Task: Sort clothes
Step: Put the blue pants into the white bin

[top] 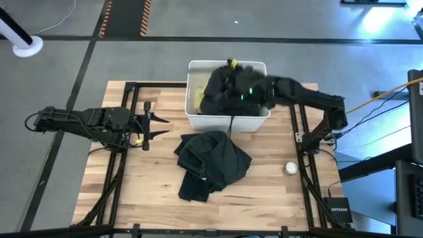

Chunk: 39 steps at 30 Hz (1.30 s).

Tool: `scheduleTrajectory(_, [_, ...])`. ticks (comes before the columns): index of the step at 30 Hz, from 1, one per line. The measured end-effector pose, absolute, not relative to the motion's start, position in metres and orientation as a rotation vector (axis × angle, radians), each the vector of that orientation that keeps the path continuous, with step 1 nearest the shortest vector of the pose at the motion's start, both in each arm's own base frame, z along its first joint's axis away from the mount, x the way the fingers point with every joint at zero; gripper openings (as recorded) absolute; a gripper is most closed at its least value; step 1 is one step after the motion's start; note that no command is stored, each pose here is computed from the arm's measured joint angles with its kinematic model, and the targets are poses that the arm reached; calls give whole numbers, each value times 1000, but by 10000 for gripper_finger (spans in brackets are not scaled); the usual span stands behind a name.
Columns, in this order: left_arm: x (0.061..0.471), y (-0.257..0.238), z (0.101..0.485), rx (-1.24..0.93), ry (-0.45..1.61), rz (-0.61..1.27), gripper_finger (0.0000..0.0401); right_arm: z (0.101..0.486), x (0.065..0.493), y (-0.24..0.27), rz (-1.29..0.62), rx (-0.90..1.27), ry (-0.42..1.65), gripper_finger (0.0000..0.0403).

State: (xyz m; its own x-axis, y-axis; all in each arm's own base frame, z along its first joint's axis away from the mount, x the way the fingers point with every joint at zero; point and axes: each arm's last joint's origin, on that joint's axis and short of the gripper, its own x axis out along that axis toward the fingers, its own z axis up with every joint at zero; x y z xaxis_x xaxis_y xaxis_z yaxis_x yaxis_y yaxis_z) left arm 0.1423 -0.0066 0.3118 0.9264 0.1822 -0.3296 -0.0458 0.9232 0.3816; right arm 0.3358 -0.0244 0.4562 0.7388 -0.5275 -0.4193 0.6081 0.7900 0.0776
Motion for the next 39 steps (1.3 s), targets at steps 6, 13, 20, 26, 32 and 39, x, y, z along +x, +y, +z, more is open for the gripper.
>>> scheduleTrajectory(6, [142, -7, 311, 368, 379, 120, 153, 411, 348, 52, -442, 142, 546, 197])
scheduleTrajectory(13, [141, -7, 309, 344, 402, 122, 153, 328, 346, 138, -360, 159, 642, 197])
scheduleTrajectory(20, [141, -7, 305, 338, 433, 120, 153, 251, 342, 207, -395, 142, 482, 197])
scheduleTrajectory(26, [148, -7, 305, 336, 431, 121, 153, 214, 353, 227, -458, -28, 427, 197])
scheduleTrajectory(32, [159, -8, 299, 346, 468, 115, 153, 202, 363, 218, -468, -124, 470, 197])
scheduleTrajectory(39, [171, -10, 290, 366, 523, 104, 153, 184, 384, 200, -420, -95, 528, 197])
